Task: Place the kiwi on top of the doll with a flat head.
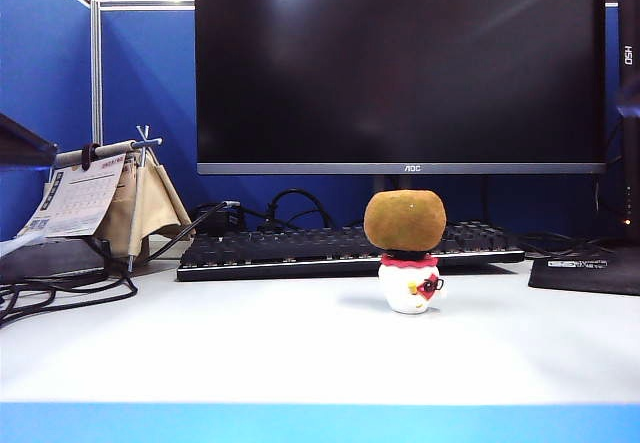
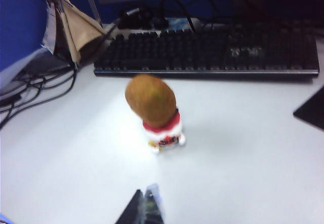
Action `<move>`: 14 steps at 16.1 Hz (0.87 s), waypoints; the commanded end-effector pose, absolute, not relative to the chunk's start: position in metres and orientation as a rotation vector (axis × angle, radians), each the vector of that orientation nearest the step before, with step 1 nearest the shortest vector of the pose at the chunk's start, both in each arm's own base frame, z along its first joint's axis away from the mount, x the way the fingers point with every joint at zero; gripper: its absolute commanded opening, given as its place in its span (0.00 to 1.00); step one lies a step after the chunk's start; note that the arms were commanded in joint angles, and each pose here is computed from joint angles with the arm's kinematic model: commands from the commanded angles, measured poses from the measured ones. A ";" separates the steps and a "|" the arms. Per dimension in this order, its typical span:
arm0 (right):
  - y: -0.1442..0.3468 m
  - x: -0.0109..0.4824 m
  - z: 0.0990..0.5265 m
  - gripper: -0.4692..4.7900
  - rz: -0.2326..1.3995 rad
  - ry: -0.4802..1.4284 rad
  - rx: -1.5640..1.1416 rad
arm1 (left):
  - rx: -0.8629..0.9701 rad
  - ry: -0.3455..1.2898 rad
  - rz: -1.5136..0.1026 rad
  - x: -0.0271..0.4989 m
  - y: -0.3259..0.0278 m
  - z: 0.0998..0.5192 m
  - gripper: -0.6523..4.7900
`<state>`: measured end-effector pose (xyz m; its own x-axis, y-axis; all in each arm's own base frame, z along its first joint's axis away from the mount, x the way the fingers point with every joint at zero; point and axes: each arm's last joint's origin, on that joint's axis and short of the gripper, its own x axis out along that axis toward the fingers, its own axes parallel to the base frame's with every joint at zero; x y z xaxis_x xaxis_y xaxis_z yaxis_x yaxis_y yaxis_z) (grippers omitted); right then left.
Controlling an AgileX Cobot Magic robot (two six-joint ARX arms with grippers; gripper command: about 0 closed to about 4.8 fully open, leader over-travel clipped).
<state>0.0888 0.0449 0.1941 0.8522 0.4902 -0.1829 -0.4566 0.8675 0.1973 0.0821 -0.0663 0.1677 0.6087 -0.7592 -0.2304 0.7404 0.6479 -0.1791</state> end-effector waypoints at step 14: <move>0.043 0.085 0.143 0.09 0.469 0.413 0.114 | -0.090 0.437 -0.781 0.082 -0.064 0.135 0.11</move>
<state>0.0843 0.0427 0.1441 0.8081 0.4661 -0.3602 -0.4205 0.8847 0.2013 0.0823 -0.0644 0.1362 0.6299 -0.7013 -0.3337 0.6640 0.7092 -0.2370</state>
